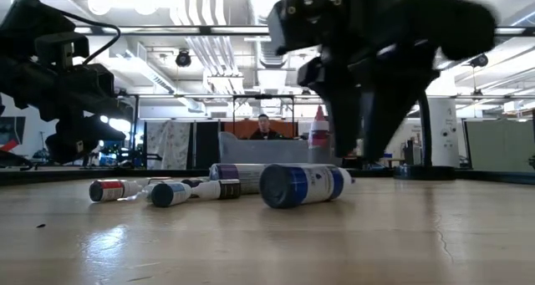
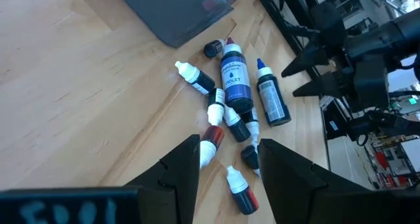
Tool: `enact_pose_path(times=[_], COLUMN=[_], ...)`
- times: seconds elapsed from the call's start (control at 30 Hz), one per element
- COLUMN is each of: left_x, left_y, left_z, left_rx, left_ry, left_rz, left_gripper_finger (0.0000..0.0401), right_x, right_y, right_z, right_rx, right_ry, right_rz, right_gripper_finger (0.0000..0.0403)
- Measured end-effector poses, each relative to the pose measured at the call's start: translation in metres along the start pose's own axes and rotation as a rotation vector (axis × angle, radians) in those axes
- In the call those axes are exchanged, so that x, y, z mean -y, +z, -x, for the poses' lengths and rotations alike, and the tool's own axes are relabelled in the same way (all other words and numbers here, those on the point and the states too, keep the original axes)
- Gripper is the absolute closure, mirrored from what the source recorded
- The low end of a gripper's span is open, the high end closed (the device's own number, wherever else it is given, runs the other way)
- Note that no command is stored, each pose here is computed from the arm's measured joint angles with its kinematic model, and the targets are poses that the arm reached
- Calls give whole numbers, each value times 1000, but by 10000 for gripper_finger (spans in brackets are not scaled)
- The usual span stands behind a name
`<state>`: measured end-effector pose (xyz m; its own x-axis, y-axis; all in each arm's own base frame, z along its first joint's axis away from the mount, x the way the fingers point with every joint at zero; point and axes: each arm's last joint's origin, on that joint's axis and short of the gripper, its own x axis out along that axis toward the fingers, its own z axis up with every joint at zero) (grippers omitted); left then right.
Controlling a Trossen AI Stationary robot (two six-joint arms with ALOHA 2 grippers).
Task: Pick & Place food coloring
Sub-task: Put the large blue food coloring bottle into the bin
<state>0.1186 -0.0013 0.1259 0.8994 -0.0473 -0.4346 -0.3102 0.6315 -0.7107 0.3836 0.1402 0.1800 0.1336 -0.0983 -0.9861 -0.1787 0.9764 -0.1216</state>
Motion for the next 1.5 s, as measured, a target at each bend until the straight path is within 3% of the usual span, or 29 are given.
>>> enact_pose_path(times=[0.27,0.5,0.67,0.9,0.97,1.03,1.17,1.23,1.3,1.37,1.5], left_x=[0,0,0,0,0,0,0,0,0,0,0], left_y=[0,0,0,0,0,0,0,0,0,0,0], left_z=[0,0,0,0,0,0,0,0,0,0,0], left_rx=[0,0,0,4,7,8,9,9,10,10,10], left_ry=[0,0,0,4,6,7,9,9,9,9,10], left_rz=[10,41,59,55,50,50,42,26,17,15,15], left_gripper_finger=[270,270,270,270,270,270,270,270,270,270,270], right_x=[27,29,24,8,9,19,46,56,61,61,59], right_y=[-4,-13,-11,-17,-20,-23,-31,-34,-34,-28,-14], right_z=[-18,-36,-32,-5,6,13,14,7,0,-4,-4], right_rx=[-21,-45,-19,19,20,4,-79,-161,-256,-283,-186], right_ry=[-120,-59,19,62,64,64,53,92,160,243,381], right_rz=[58,217,187,180,62,-193,-922,-1334,-1650,-1773,-1801], right_gripper_finger=[174,174,174,174,174,174,175,175,175,175,175])
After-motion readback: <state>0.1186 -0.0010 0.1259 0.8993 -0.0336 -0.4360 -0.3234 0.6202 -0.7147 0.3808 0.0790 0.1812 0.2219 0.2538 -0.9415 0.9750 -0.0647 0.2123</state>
